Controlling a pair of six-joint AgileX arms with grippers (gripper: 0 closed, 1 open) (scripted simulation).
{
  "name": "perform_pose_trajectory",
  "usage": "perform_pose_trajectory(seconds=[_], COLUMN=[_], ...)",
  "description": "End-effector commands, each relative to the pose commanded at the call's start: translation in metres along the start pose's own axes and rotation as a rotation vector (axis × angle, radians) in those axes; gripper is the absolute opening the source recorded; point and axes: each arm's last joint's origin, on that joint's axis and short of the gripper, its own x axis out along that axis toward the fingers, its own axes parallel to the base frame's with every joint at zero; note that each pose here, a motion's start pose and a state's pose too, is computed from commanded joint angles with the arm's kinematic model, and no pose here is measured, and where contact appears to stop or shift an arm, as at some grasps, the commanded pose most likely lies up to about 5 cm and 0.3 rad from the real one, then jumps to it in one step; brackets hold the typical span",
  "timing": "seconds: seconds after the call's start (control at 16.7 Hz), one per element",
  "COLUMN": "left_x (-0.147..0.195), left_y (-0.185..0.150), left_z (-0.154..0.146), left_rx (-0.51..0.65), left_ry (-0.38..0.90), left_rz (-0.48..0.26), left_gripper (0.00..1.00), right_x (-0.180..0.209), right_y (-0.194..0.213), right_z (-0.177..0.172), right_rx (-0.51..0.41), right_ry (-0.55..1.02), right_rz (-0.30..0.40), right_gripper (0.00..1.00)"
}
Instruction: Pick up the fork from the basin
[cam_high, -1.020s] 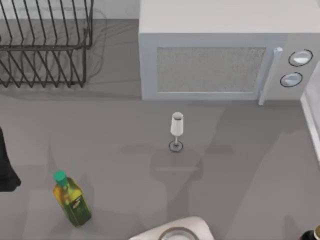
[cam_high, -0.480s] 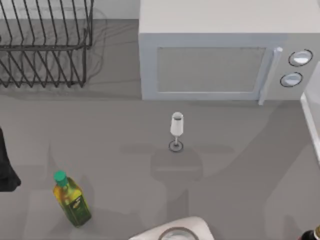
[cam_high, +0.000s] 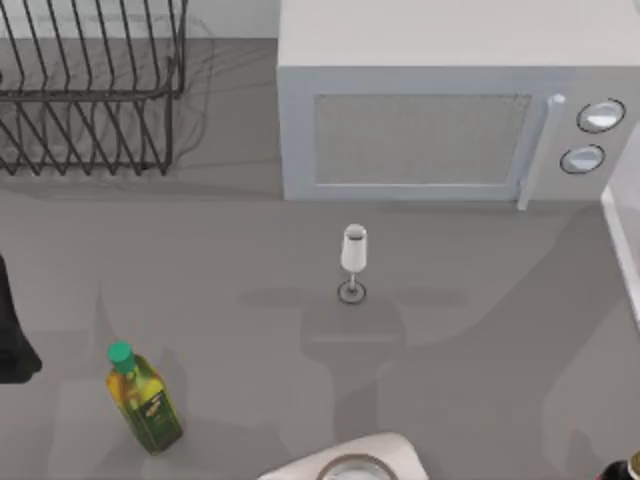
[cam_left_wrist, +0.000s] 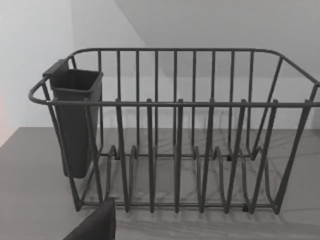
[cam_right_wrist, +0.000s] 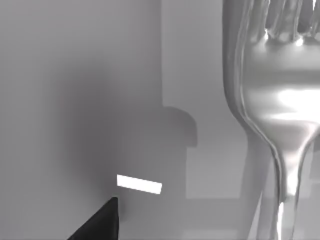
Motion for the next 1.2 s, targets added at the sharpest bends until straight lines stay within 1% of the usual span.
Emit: perform_pose_trajectory(seconds=[0.78,0.84,1.2], left_x=[0.0,0.0,0.0], left_y=[0.0,0.0,0.0], left_z=[0.0,0.0,0.0], left_rx=[0.0,0.0,0.0], left_ry=[0.0,0.0,0.0], left_rz=[0.0,0.0,0.0], left_gripper=[1.0,1.0,1.0], right_x=[0.0,0.0,0.0], right_y=[0.0,0.0,0.0], right_z=[0.0,0.0,0.0], right_rx=[0.0,0.0,0.0], right_ry=[0.0,0.0,0.0], right_rz=[0.0,0.0,0.0], right_gripper=[0.02,0.0,0.0])
